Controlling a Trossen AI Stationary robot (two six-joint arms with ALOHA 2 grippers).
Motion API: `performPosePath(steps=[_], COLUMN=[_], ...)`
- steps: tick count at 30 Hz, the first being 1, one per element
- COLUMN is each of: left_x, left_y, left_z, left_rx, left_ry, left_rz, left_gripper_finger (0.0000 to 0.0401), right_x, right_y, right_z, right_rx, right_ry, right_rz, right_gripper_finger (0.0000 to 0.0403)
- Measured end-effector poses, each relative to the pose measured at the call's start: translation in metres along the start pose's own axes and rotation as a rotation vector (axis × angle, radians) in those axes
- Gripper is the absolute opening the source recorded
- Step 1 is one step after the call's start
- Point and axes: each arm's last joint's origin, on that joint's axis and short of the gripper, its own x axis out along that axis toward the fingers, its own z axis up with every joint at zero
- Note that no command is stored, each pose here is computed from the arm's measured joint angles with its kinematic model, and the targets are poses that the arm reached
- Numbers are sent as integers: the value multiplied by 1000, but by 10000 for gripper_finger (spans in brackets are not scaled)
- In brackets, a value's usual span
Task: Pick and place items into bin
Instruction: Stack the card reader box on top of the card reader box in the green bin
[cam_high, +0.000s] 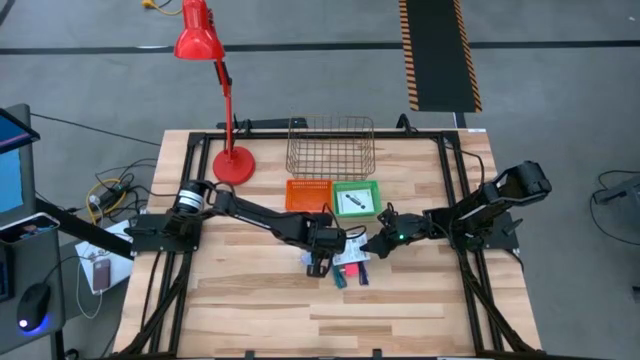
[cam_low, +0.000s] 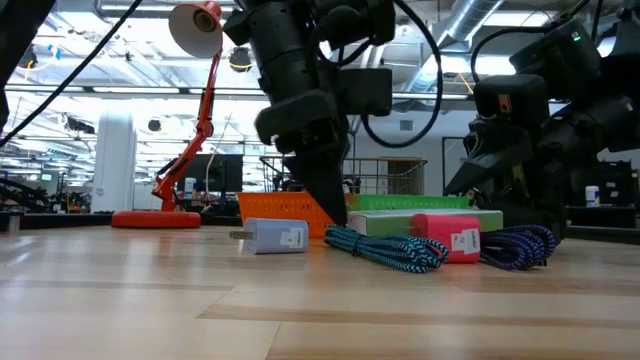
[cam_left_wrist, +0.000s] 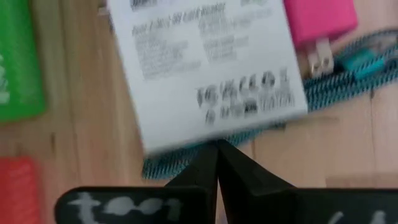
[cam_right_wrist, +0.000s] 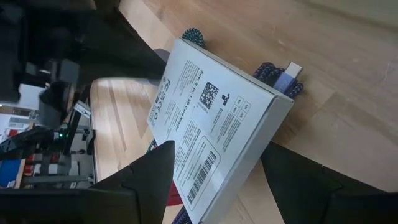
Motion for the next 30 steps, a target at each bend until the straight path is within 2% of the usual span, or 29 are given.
performPosePath(steps=[23,26,30], left_x=[2,2,2], left_y=[1,1,1], left_z=[4,4,5], left_rx=[27,27,27], left_ry=[-46,-46,-48], left_rz=[9,9,9], left_gripper_finger=[0,0,0], right_x=[0,0,1], right_y=[1,1,1], right_z=[0,0,0], right_rx=[1,0,0], right_ry=[0,0,1], right_rz=[1,0,-2], right_gripper_finger=[233,219,170])
